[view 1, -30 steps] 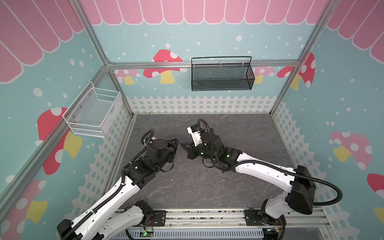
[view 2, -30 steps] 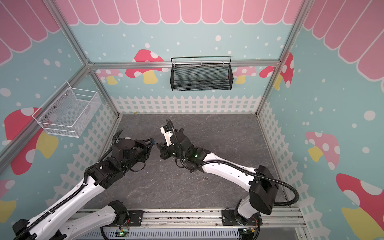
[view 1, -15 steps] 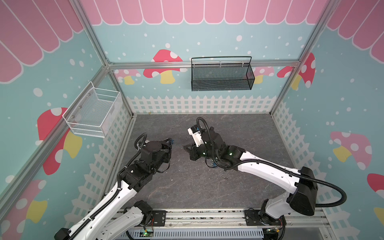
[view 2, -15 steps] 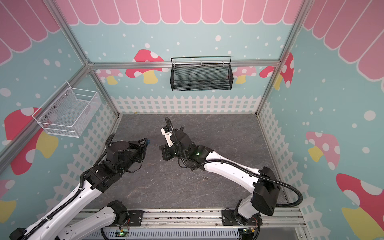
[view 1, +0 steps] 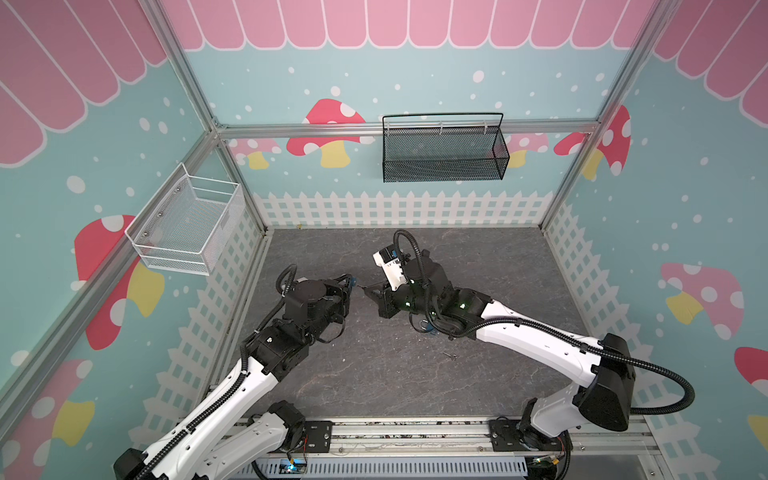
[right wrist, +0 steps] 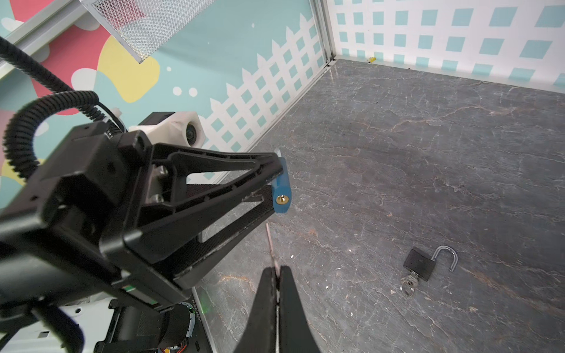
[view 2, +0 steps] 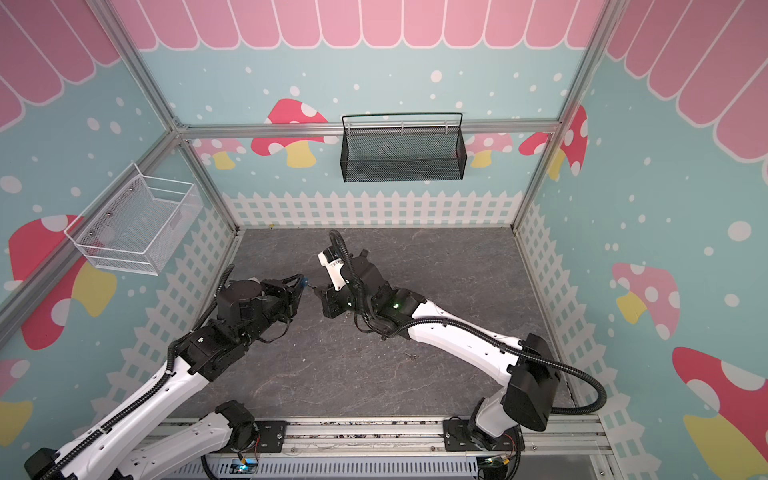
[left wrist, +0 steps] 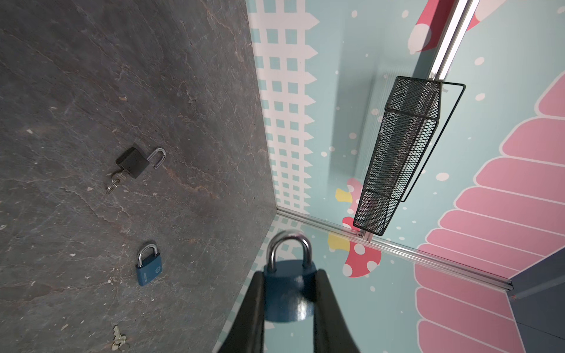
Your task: Unlock with the key
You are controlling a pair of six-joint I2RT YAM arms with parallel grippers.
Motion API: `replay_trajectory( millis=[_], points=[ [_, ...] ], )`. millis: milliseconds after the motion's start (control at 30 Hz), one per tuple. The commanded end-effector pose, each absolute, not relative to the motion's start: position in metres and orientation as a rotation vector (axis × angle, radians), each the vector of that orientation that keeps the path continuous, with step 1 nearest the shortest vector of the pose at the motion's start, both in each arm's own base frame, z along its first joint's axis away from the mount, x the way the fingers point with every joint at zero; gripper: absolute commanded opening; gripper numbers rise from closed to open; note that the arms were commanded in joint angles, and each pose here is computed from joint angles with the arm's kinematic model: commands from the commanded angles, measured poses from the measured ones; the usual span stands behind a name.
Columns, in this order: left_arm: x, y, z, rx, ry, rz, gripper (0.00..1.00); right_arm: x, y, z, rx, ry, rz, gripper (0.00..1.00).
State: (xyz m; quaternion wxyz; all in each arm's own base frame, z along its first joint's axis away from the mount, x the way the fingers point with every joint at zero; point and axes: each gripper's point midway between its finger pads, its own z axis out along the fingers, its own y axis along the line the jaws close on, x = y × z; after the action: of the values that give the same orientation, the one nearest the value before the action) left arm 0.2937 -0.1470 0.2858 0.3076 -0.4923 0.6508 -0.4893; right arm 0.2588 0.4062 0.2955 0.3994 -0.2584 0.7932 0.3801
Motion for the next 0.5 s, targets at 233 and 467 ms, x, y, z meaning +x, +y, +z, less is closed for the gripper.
replay_trajectory(
  millis=[233,467],
  points=[
    [0.2917,-0.1504,0.2952,-1.275,1.710,-1.351,0.00,0.2720,0.4068,0.3067,-0.636,1.977,0.941,0.00],
    [0.2916,-0.1520,0.2959,-1.267,1.716,-1.358,0.00,0.2742,0.4100,0.3041,-0.638,1.981,0.942,0.00]
  ],
)
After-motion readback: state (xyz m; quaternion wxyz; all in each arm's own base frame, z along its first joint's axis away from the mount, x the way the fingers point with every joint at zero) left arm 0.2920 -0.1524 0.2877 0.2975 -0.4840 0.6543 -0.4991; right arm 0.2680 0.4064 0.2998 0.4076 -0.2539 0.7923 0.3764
